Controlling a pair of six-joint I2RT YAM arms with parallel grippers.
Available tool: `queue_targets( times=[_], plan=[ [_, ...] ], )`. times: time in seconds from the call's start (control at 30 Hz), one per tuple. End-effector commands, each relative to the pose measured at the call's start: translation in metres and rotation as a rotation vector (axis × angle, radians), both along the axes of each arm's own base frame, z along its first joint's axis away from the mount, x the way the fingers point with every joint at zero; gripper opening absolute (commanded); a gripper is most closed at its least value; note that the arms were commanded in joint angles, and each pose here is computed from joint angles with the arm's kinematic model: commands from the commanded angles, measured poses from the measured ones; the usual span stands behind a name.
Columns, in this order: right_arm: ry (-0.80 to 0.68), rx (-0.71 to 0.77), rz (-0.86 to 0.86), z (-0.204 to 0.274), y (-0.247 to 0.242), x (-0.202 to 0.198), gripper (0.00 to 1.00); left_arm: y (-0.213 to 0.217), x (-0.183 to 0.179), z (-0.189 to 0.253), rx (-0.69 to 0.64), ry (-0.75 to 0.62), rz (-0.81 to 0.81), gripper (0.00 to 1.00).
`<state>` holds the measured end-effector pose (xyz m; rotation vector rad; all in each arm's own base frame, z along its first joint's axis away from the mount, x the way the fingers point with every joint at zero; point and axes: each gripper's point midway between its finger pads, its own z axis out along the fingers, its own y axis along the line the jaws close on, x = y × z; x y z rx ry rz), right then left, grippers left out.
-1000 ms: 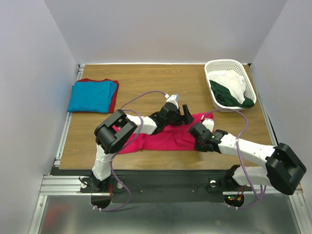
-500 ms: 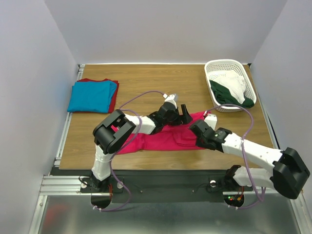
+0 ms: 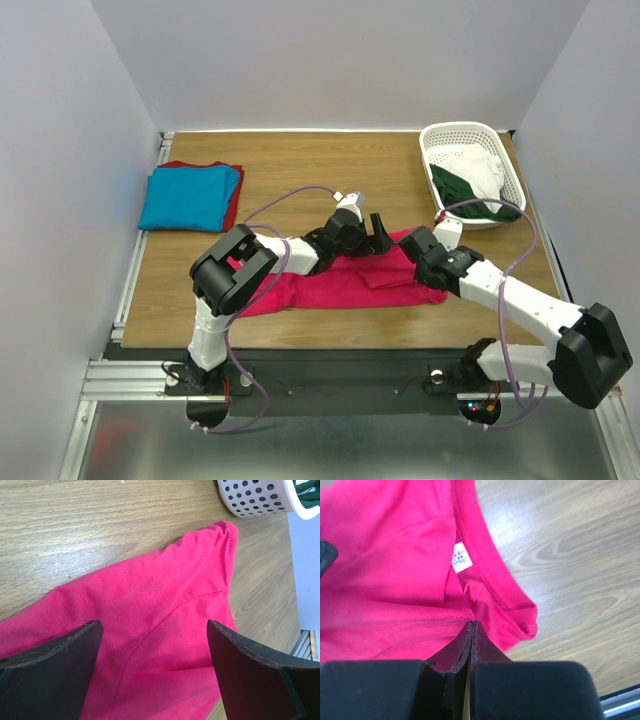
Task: Fold and stack the t-shirts
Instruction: Fold the tshirt
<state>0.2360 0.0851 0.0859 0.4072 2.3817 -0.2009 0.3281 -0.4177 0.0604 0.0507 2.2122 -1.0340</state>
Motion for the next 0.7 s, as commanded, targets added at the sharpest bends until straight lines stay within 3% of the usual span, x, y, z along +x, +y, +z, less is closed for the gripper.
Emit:
queue_targets(
  times=[0.0,0.07,0.2,0.23,0.4,0.53,0.67],
  plan=[
    [-0.039,-0.059,-0.034,0.013,-0.010,0.013,0.01,0.008,-0.003,0.013,0.007,-0.016,-0.007,0.98],
    [-0.038,-0.061,-0.029,0.014,-0.008,0.015,0.05,0.008,-0.002,0.013,0.007,-0.016,-0.007,0.98],
    [-0.029,0.006,0.026,0.020,0.008,0.016,0.66,0.006,-0.003,0.013,0.004,-0.015,-0.016,0.98],
    [-0.036,0.027,0.067,0.022,0.018,0.015,0.68,0.006,-0.002,0.013,0.004,-0.015,-0.015,0.98],
    [-0.087,0.142,0.255,0.027,0.071,0.018,0.68,0.005,-0.003,0.011,0.004,-0.010,-0.018,0.98],
    [-0.054,0.172,0.338,0.011,0.099,0.017,0.52,0.003,-0.002,0.009,0.002,-0.006,-0.019,0.98],
    [-0.050,0.202,0.408,0.003,0.123,0.019,0.48,0.004,-0.002,0.007,0.005,-0.002,-0.019,0.98]
  ],
)
